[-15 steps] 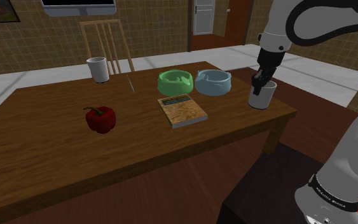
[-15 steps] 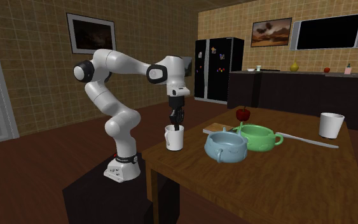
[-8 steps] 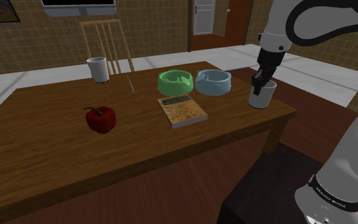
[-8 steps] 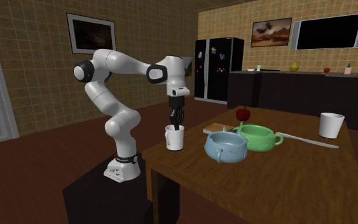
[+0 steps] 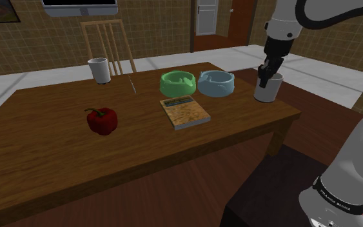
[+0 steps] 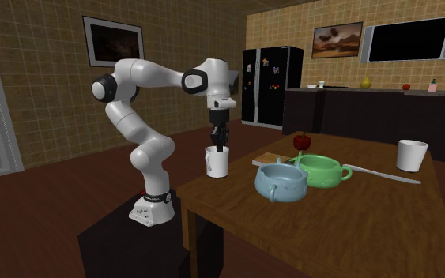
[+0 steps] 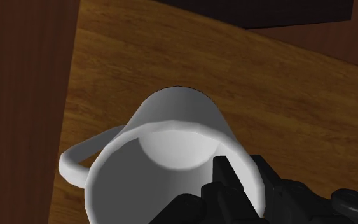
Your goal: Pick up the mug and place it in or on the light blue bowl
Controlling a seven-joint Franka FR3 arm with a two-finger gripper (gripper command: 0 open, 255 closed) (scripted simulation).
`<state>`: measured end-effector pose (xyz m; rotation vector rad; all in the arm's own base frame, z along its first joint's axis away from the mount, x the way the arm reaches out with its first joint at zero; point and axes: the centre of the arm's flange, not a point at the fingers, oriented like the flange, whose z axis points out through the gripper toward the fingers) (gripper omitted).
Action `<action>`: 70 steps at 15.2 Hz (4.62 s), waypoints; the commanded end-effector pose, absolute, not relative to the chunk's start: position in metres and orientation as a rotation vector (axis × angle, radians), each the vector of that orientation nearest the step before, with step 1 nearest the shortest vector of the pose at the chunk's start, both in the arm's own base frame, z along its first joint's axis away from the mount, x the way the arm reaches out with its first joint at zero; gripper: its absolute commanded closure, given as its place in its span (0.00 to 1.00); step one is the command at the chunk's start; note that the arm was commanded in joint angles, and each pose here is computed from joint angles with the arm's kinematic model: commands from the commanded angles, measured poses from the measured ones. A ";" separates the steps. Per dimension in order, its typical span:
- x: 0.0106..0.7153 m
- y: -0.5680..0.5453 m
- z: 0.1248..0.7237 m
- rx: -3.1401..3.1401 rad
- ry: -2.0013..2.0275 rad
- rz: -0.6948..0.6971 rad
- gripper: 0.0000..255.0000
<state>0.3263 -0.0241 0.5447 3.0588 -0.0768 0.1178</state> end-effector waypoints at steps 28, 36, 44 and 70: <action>0.366 -0.024 0.686 3.059 -0.077 0.118 1.00; 0.470 -0.026 0.702 3.059 -0.077 0.118 1.00; 0.554 -0.028 0.704 3.059 -0.077 0.118 1.00; 0.554 -0.028 0.609 3.059 -0.077 0.118 1.00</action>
